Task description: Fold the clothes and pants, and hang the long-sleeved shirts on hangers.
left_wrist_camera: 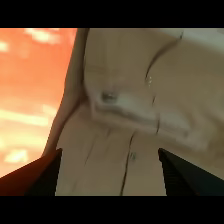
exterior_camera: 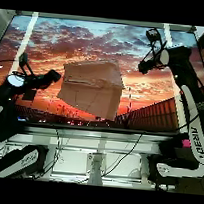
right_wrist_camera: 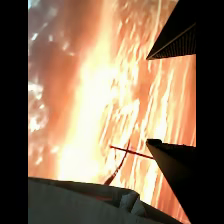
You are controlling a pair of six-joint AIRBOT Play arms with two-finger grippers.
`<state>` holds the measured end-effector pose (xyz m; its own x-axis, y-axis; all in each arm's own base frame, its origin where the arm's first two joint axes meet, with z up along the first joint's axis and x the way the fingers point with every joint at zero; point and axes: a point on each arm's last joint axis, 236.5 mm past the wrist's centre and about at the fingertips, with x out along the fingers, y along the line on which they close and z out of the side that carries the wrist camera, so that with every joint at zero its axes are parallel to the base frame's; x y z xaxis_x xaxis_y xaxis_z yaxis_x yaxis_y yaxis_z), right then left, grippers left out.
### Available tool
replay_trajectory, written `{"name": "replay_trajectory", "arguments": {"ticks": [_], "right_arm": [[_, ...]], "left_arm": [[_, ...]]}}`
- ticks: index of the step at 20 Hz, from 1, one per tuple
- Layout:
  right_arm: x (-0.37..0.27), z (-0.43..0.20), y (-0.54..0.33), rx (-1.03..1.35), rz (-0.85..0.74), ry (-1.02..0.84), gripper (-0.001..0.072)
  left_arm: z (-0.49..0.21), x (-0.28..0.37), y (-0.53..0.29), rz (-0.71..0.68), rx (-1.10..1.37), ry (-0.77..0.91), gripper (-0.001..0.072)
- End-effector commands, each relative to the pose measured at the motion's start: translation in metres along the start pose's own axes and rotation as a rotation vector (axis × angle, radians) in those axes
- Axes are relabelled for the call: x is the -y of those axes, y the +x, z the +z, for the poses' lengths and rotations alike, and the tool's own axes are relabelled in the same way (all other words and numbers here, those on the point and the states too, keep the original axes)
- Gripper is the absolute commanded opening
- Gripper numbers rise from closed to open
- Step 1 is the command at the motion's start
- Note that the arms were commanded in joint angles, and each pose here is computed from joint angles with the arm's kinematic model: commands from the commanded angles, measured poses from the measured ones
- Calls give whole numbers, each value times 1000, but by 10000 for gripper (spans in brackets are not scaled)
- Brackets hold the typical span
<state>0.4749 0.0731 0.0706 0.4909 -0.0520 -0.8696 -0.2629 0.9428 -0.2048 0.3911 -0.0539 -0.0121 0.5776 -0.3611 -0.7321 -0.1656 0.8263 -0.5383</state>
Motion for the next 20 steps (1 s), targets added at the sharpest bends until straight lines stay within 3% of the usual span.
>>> {"name": "replay_trajectory", "arguments": {"ticks": [1,11,20], "right_arm": [[15,-15,-9,-47,-9,36,550],[15,-21,-10,-72,-7,35,551],[10,-20,-10,-70,15,44,550]], "left_arm": [[-52,-13,-8,-55,-251,107,687],[-78,-42,20,-51,-370,180,686],[-85,-49,45,-68,-387,74,685]]}}
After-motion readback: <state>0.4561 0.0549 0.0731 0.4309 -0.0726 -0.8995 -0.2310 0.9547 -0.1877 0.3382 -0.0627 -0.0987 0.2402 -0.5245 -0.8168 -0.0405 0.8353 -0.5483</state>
